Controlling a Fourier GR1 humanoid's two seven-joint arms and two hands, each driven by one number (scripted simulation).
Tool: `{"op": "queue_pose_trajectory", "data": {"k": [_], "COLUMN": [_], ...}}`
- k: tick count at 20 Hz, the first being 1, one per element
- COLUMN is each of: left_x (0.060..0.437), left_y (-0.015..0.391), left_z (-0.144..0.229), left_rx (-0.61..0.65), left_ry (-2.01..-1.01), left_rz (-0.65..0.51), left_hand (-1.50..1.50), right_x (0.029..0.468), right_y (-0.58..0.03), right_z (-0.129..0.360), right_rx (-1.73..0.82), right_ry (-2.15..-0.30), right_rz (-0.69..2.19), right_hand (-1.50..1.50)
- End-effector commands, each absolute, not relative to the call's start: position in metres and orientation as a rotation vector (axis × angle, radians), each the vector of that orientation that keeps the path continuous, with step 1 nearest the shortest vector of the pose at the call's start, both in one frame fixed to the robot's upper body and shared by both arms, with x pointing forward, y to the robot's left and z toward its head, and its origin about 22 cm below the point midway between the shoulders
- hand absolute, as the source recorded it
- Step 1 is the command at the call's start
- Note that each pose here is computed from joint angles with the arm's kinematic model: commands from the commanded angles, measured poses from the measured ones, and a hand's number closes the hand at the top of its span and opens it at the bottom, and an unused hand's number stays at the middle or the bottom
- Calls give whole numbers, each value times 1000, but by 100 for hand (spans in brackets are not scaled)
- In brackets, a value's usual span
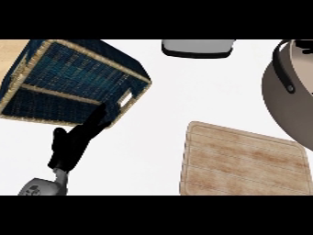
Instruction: Pick the tomato from the cutting board and place it in the pot
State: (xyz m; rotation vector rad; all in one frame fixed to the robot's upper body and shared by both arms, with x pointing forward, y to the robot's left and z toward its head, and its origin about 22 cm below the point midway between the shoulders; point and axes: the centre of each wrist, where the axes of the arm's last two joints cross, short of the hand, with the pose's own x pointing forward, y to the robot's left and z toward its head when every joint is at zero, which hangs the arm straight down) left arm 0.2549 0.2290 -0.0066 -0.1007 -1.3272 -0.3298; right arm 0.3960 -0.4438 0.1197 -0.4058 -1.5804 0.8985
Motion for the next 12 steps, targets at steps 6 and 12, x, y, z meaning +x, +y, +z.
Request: {"op": "queue_pose_trajectory", "data": {"k": [6,12], "left_x": [266,262], "left_y": [229,225], "left_z": [-10,-8], "left_rx": [-92,-94], "left_ry": [-1309,-1323], "left_rz": [-315,-347], "left_hand": [0,0], "right_x": [370,342], "right_y": [-498,-530], "right_z": [166,175], "right_rx": [-341,-323], "right_ry": [-1800,-1816], "right_rz": [315,158], "right_hand": [-150,-150]}}
